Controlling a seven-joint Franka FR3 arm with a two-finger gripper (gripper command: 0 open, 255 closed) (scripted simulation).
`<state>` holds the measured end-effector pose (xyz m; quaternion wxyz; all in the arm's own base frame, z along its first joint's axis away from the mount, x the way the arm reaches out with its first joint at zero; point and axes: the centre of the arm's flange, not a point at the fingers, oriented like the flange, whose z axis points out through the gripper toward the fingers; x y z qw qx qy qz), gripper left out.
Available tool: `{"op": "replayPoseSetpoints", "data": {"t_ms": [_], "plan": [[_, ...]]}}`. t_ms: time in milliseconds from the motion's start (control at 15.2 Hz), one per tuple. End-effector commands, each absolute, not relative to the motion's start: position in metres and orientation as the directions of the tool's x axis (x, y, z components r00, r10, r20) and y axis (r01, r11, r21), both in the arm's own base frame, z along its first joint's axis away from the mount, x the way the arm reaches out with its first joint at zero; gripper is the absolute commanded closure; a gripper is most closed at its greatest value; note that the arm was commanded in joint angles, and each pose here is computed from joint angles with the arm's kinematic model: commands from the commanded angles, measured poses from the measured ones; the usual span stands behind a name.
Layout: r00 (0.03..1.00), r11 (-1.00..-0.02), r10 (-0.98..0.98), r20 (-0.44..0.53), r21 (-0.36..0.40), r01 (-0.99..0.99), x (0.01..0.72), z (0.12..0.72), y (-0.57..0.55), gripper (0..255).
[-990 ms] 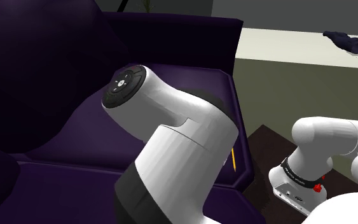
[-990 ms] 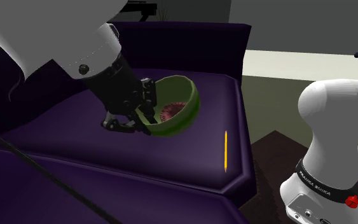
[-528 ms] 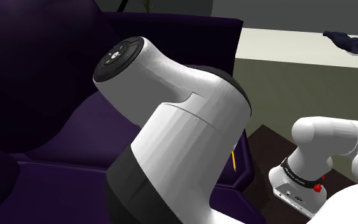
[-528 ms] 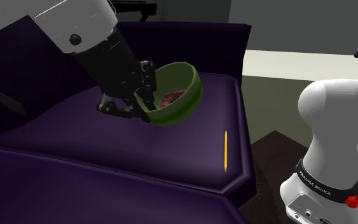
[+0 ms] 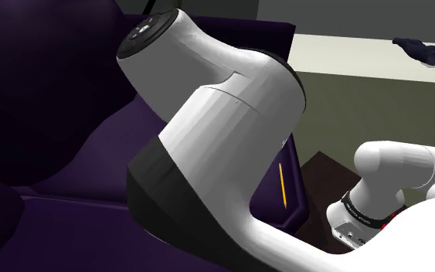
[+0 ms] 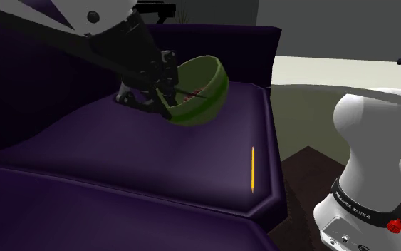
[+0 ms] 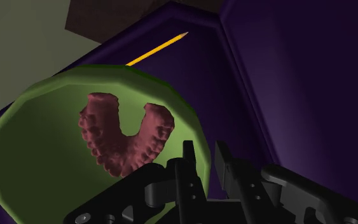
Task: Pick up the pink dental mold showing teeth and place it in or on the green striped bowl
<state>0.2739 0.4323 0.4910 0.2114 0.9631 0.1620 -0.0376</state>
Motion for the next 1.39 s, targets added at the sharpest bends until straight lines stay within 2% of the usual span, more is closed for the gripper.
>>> {"op": "replayPoseSetpoints", "data": {"t_ms": [0, 924, 1320], "plan": [[0.945, -0.858, 0.296, -0.14, 0.396, 0.328, 0.274, 0.482, 0.433, 255], [0.945, -0.858, 0.296, -0.14, 0.396, 0.328, 0.274, 0.404, 0.433, 255], [0.945, -0.858, 0.296, -0.14, 0.396, 0.328, 0.274, 0.404, 0.433, 255]]}}
